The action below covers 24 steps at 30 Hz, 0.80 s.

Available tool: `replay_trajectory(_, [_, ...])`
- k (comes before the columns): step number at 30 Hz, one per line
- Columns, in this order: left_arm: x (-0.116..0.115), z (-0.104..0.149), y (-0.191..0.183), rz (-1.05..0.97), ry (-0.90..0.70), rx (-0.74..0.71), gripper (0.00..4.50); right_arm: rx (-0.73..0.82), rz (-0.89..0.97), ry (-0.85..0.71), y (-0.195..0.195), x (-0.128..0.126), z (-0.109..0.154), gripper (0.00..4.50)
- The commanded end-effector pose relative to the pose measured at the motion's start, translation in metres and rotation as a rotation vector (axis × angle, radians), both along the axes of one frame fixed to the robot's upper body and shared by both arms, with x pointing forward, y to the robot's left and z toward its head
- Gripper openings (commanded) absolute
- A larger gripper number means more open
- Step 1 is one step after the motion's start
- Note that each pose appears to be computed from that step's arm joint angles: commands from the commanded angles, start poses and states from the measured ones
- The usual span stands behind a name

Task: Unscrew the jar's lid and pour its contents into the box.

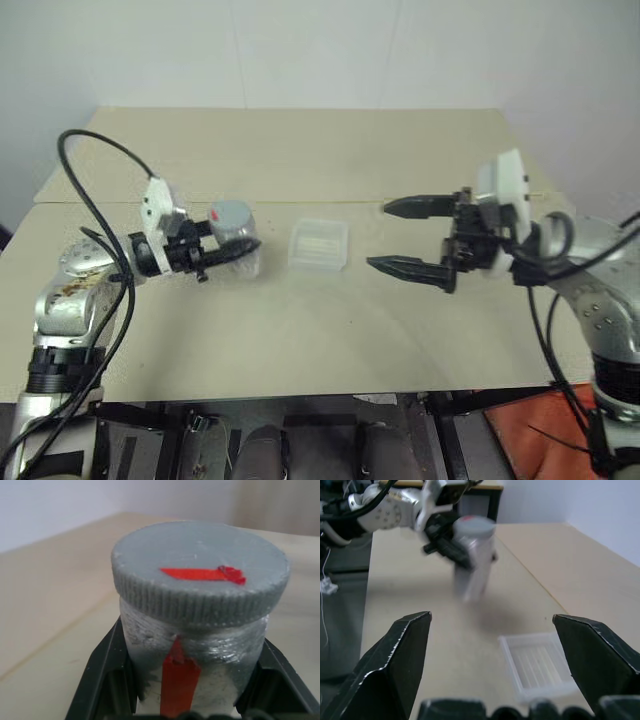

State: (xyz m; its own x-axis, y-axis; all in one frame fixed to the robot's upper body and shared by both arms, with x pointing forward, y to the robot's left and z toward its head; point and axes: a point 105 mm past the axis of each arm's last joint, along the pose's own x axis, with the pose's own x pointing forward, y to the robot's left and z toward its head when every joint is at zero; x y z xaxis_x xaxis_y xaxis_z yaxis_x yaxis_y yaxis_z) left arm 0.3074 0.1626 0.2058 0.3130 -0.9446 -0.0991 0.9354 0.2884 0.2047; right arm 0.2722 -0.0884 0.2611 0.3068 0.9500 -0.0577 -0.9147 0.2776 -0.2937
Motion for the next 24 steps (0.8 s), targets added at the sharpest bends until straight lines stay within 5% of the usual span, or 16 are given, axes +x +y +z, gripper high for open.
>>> replay_trajectory(1, [-0.004,0.015,-0.015,-0.120,-0.066,-0.009,1.96,0.021,0.019,-0.014,0.016,0.000,0.008,4.50])
replay_trajectory(9, [-0.003,0.016,-0.034,-0.234,-0.087,-0.028,1.96,0.086,0.056,0.053,0.073,0.007,0.018,4.50])
replay_trajectory(24, [0.002,0.014,-0.042,-0.283,-0.064,-0.018,1.96,0.030,0.019,0.035,0.104,0.018,0.010,4.50])
